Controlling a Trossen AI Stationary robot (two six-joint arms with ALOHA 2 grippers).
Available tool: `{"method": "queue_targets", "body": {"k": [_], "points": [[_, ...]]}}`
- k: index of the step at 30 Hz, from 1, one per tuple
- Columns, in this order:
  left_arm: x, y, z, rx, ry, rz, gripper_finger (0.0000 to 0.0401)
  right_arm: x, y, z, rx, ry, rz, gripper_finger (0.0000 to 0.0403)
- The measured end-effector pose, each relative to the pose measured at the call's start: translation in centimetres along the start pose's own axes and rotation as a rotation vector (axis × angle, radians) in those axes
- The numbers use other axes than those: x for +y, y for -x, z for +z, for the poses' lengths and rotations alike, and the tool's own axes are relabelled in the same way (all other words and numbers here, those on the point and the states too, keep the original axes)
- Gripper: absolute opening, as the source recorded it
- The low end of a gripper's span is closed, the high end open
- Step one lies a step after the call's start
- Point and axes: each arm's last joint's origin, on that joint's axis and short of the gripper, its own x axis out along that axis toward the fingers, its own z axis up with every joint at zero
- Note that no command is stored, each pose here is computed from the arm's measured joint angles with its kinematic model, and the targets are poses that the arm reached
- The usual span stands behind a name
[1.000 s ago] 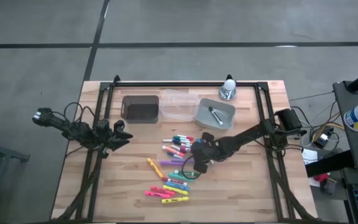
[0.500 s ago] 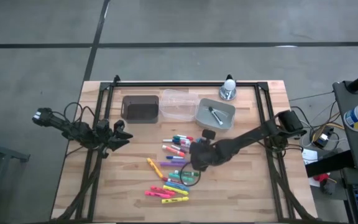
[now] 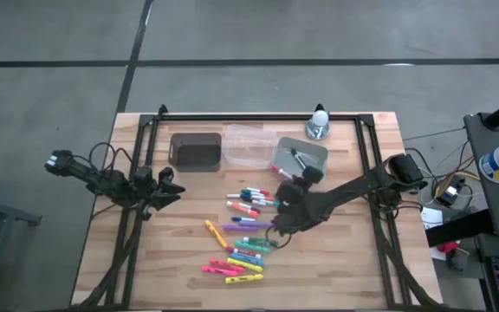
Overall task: Pick & Place Markers
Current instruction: Put the pink dry erase marker into the gray bin
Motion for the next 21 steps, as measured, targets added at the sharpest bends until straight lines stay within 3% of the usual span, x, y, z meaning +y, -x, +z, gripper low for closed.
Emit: {"method": "queue_targets", "body": {"k": [21], "points": [[0.0, 0.0, 0.0, 0.0, -0.001, 0.001, 0.014, -2.5, -6.1, -0.4, 0.156, -0.005, -0.146, 0.0066]]}}
